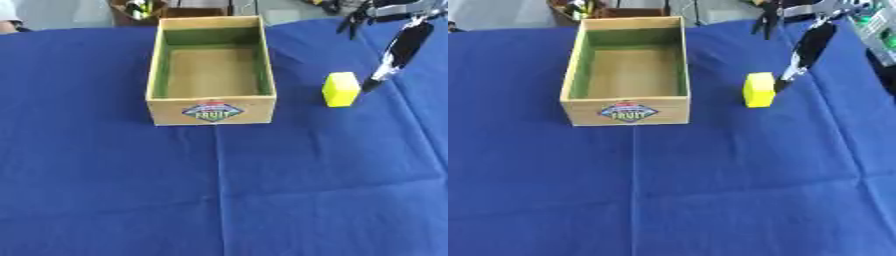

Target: Pick up objects on the table and place them in the box.

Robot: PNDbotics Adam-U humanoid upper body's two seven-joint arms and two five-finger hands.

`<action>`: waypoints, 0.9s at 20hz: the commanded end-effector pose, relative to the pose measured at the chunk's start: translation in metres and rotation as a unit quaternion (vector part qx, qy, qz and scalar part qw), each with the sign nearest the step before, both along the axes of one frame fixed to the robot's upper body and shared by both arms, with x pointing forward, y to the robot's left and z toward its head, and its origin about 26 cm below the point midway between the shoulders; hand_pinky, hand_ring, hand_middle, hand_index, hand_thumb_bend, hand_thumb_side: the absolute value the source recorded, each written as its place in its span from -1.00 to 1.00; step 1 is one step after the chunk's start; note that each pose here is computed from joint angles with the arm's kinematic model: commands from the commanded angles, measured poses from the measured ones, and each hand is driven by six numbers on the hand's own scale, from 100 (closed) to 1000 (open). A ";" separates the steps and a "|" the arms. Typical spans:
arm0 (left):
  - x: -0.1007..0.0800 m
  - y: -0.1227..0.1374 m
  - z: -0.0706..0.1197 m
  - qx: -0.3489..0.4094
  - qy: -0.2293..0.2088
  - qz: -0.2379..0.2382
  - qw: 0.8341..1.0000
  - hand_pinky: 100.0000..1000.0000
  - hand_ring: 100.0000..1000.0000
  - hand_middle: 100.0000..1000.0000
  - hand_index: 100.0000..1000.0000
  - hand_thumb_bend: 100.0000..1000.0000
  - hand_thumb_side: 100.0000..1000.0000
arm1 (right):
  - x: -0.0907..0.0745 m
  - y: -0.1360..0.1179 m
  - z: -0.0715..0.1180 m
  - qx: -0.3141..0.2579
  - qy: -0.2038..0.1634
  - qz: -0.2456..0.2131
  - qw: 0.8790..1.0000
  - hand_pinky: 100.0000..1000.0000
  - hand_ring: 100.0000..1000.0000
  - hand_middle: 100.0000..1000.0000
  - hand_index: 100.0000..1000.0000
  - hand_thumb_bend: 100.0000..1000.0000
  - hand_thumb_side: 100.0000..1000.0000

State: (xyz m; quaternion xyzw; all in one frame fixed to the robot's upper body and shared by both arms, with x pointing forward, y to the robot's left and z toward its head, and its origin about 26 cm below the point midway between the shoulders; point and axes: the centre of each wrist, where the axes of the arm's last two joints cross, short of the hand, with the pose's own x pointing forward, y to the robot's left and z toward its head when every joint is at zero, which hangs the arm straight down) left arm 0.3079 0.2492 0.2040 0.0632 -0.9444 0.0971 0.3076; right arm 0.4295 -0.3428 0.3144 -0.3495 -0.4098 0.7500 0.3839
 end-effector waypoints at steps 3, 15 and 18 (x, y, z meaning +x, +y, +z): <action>-0.002 -0.001 0.008 0.005 -0.016 -0.003 1.000 -0.30 0.18 0.05 0.31 -0.88 1.00 | 0.001 -0.003 0.001 -0.030 0.008 -0.006 1.000 0.63 0.70 0.36 0.80 0.49 -0.31; -0.002 -0.002 0.008 0.004 -0.015 -0.005 1.000 -0.30 0.18 0.05 0.31 -0.88 1.00 | 0.003 0.001 -0.019 -0.032 0.010 -0.018 0.999 0.63 0.69 0.34 0.77 0.46 -0.31; -0.002 -0.002 0.008 0.003 -0.015 -0.005 1.000 -0.30 0.19 0.05 0.31 -0.88 1.00 | 0.003 0.003 -0.022 -0.033 0.008 -0.019 0.999 0.63 0.69 0.34 0.77 0.44 -0.30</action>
